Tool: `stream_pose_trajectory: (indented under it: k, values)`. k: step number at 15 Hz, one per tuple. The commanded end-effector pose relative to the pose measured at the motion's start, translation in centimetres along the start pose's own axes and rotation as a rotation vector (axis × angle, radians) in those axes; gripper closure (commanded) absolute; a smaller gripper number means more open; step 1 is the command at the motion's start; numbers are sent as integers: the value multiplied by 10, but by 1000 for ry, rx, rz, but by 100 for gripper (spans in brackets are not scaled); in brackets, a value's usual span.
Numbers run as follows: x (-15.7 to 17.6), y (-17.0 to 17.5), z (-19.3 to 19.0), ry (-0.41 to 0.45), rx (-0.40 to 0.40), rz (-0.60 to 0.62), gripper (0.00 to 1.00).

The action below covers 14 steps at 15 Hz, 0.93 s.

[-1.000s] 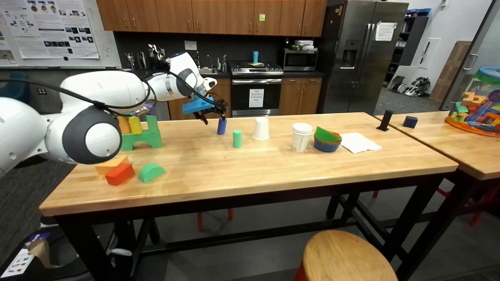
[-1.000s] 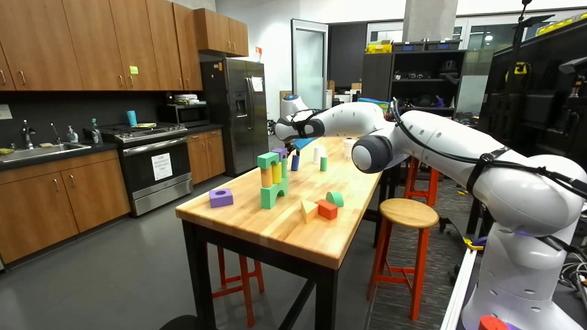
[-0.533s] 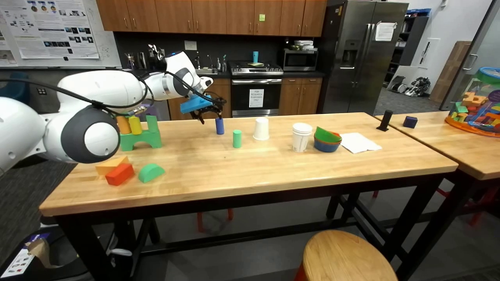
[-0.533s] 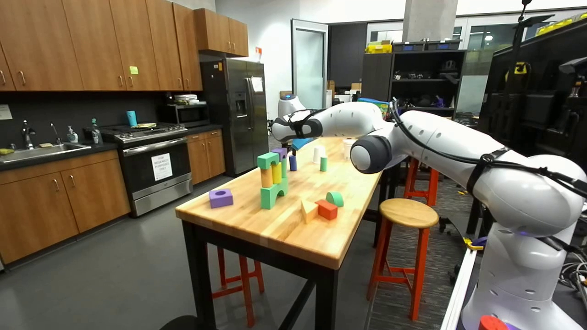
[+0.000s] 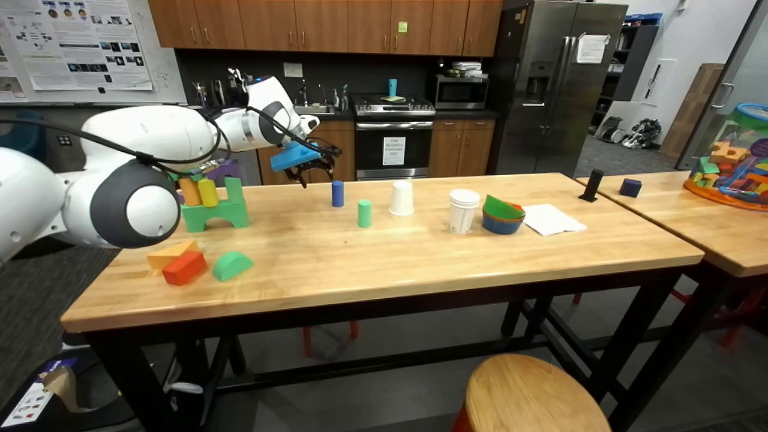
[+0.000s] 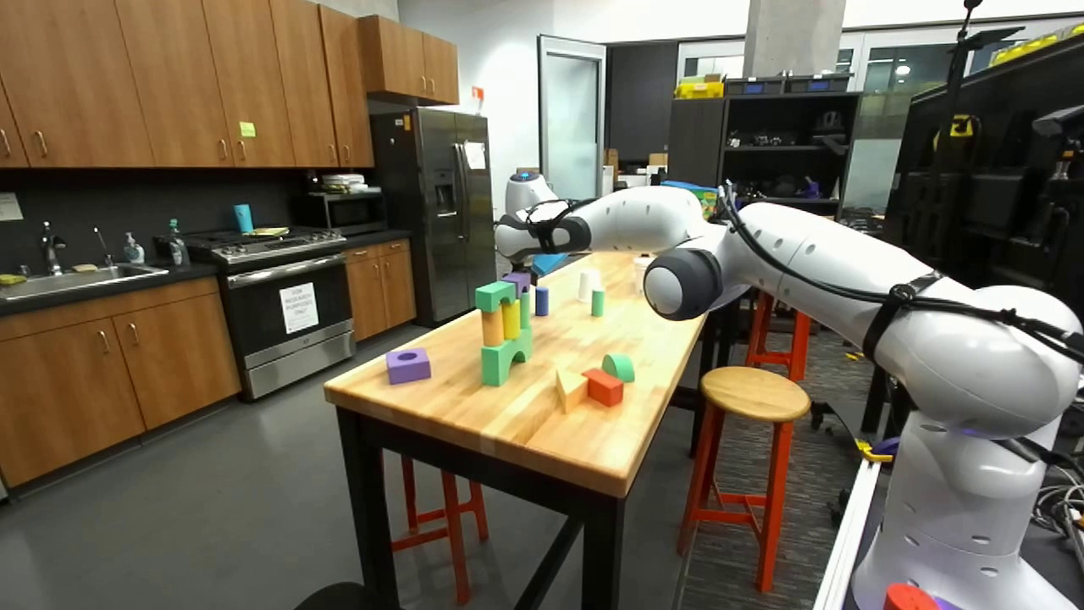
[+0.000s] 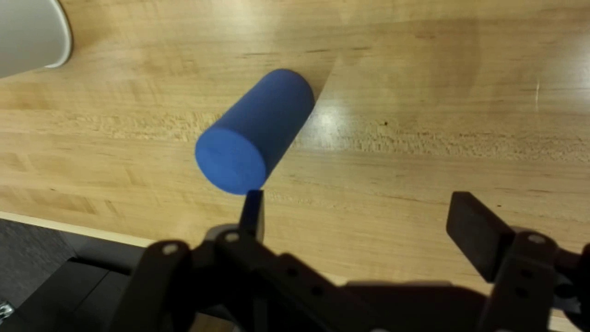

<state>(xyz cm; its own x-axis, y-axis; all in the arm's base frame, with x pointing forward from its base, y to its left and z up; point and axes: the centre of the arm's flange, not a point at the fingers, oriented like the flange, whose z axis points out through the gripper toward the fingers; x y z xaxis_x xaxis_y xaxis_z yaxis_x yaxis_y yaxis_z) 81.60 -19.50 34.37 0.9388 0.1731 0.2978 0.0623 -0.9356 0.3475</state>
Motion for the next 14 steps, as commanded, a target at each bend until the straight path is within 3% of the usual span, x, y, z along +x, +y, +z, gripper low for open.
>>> stream_pose_trajectory:
  k: [1,10,14]
  values:
    - [63,29,12,-14,5,-18,0]
    - [64,53,-3,-9,-54,-61,0]
    - [43,71,-6,-10,-42,-96,0]
